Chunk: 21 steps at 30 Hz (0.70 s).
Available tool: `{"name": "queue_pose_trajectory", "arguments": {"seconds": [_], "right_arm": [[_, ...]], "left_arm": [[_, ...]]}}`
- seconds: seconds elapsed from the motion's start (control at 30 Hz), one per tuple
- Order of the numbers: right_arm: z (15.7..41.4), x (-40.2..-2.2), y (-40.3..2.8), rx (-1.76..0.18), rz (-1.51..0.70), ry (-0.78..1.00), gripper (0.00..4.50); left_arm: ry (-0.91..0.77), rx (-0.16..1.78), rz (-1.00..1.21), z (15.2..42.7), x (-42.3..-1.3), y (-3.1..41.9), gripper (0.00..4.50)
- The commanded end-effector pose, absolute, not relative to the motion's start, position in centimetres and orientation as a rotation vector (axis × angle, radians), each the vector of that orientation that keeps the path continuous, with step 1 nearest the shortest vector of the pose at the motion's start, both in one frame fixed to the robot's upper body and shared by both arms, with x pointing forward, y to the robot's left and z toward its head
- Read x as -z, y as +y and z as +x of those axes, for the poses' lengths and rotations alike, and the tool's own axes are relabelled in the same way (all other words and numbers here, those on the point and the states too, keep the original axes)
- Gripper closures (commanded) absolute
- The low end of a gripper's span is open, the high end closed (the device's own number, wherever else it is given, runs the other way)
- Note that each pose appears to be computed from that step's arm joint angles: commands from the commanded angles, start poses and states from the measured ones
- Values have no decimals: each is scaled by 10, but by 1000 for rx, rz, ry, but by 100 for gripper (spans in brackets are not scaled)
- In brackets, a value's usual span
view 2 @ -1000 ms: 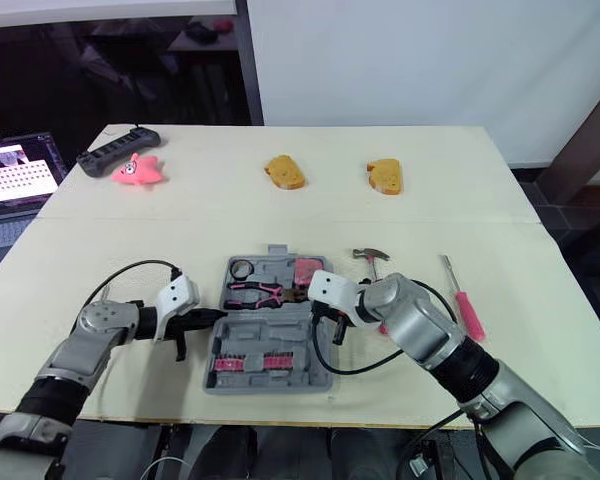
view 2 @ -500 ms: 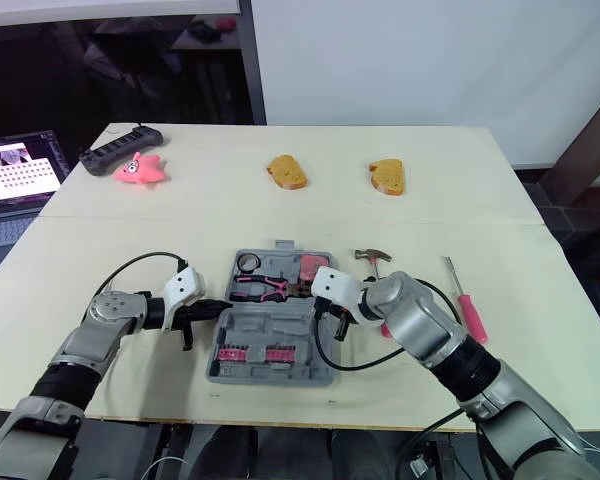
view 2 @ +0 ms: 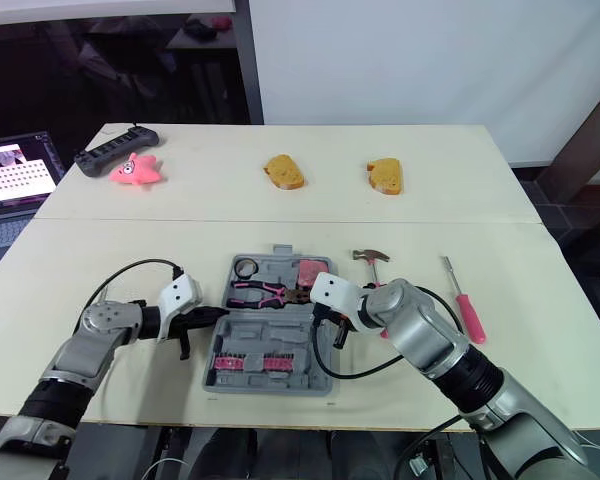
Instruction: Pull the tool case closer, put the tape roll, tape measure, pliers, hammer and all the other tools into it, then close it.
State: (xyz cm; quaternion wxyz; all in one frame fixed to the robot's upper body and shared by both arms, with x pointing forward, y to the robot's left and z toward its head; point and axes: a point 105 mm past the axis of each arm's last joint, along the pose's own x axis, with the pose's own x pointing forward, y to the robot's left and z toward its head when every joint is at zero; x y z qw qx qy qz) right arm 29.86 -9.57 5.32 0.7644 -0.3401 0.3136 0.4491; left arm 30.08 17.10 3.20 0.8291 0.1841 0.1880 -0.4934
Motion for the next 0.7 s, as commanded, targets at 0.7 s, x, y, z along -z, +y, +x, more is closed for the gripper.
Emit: {"name": "queue_pose_trajectory", "arguments": {"seconds": [0.7], "right_arm": [[274, -50, -64, -1103, -706, 659, 450]], "left_arm": [[415, 1122, 349, 281, -25, 160, 446]]}}
